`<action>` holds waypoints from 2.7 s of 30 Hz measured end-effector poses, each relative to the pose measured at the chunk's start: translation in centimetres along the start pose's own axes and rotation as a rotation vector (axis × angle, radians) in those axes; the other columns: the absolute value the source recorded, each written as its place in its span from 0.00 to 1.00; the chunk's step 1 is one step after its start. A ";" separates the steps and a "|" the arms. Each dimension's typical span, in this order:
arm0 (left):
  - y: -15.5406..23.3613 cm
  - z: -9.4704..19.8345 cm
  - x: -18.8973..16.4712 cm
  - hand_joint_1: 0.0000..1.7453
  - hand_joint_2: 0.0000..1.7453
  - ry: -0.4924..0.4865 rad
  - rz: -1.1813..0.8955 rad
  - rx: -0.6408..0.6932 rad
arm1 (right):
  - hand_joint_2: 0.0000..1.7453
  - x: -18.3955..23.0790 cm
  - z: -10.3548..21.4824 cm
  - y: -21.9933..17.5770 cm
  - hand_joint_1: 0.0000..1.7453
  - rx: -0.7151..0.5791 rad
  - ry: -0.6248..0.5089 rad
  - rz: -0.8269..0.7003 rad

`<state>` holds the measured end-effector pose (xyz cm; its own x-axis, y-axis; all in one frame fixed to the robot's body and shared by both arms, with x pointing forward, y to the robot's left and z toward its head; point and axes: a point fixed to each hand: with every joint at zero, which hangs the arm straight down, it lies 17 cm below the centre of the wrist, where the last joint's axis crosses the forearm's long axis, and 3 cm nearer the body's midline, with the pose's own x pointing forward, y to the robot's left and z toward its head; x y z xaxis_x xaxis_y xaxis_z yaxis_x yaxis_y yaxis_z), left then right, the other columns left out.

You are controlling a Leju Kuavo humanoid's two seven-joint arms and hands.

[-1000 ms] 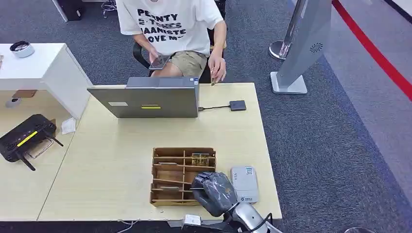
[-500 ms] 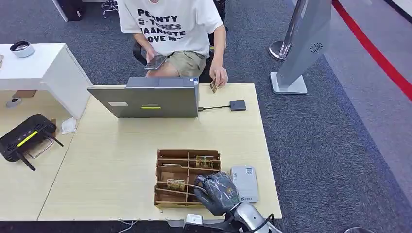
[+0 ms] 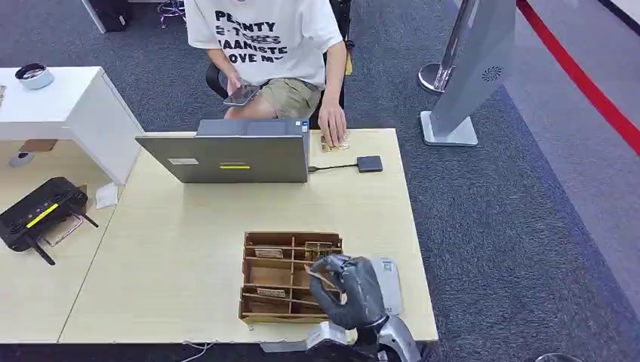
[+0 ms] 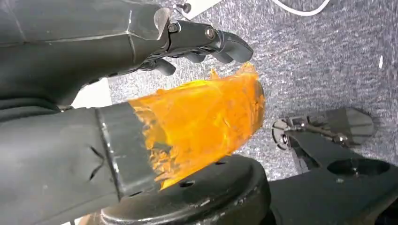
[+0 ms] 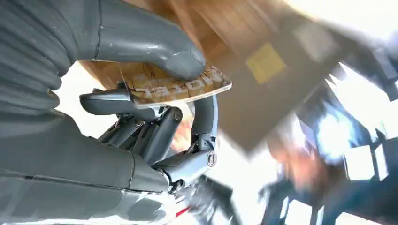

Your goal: Pass the card to the sensor for recognition and then transmit it.

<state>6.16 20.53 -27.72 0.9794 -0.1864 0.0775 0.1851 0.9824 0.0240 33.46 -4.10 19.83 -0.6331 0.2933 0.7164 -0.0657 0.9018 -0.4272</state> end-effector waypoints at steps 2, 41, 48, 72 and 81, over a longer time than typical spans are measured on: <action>0.0 0.0 0.0 0.00 0.00 -0.001 0.000 0.001 | 1.00 1.7 -1.3 -2.6 1.00 -0.084 -0.026 -0.037; -1.3 0.3 0.7 0.00 0.00 0.004 -0.088 -0.035 | 1.00 10.6 -8.4 -10.8 1.00 -0.333 -0.257 -0.097; -1.3 0.6 2.9 0.00 0.00 -0.008 -0.214 -0.055 | 1.00 9.3 -16.6 -6.0 1.00 -0.167 -0.296 0.237; -0.8 1.1 5.8 0.00 0.00 -0.022 -0.387 -0.040 | 1.00 1.3 -25.6 -1.8 1.00 0.038 -0.200 0.815; -0.8 1.1 6.0 0.00 0.00 -0.025 -0.388 -0.039 | 1.00 -0.2 -25.5 -1.6 0.96 0.065 -0.174 0.840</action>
<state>11.76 18.60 -26.19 0.8339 -0.5437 0.0944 0.5446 0.8385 0.0182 53.38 2.55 34.45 -0.6004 0.7978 0.0555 0.4376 0.3858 -0.8122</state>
